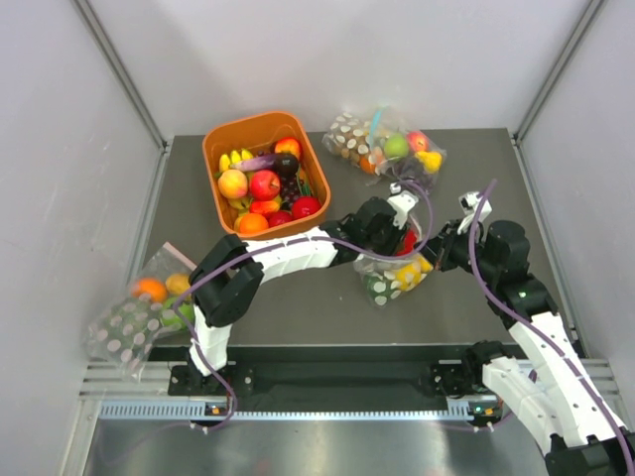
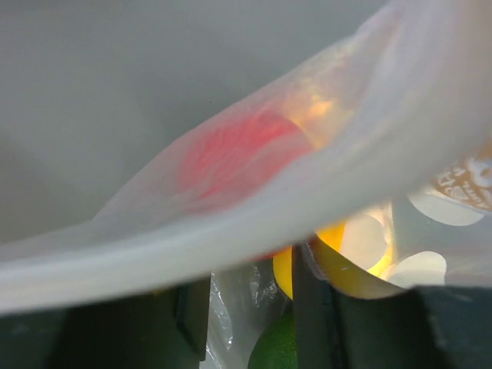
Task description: Open the zip-top bag and remove the fake food
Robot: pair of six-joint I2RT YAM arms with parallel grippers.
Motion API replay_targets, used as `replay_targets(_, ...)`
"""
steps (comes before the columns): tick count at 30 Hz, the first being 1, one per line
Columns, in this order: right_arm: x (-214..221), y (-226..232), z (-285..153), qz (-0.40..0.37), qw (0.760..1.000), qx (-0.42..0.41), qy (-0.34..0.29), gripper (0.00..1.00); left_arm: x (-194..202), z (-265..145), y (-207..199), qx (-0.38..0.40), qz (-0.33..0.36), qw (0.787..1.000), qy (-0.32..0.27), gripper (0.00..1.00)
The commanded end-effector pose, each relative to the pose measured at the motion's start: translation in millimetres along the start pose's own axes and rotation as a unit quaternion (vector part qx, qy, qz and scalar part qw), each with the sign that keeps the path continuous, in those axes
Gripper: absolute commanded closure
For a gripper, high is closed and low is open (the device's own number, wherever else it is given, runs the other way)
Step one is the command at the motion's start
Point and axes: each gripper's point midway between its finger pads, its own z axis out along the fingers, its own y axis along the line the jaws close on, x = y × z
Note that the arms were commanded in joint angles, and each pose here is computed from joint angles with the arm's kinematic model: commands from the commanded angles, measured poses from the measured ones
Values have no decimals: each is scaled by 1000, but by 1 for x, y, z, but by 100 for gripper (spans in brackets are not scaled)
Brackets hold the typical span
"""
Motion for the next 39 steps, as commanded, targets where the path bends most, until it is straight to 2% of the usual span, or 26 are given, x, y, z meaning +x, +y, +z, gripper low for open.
replay_targets(1,-7,0,-1,-7,1000,0,-19,100,-18,-11,-8,24,3,999,-32,86)
replay_targets(6,-5,-9,1,-6,1000,22,-20,100,-33,-33,-12,31,0,998,-51,90)
replay_targets(7,-5,-11,1,-6,999,27,-20,100,-27,-37,-11,30,-1,999,-40,91)
replay_targets(22,-3,-24,4,-2,998,58,-19,100,-41,-98,-30,75,-24,995,-55,93)
replay_targets(39,-1,-26,5,-1,998,62,-14,100,-82,-182,-28,68,-14,990,-125,94)
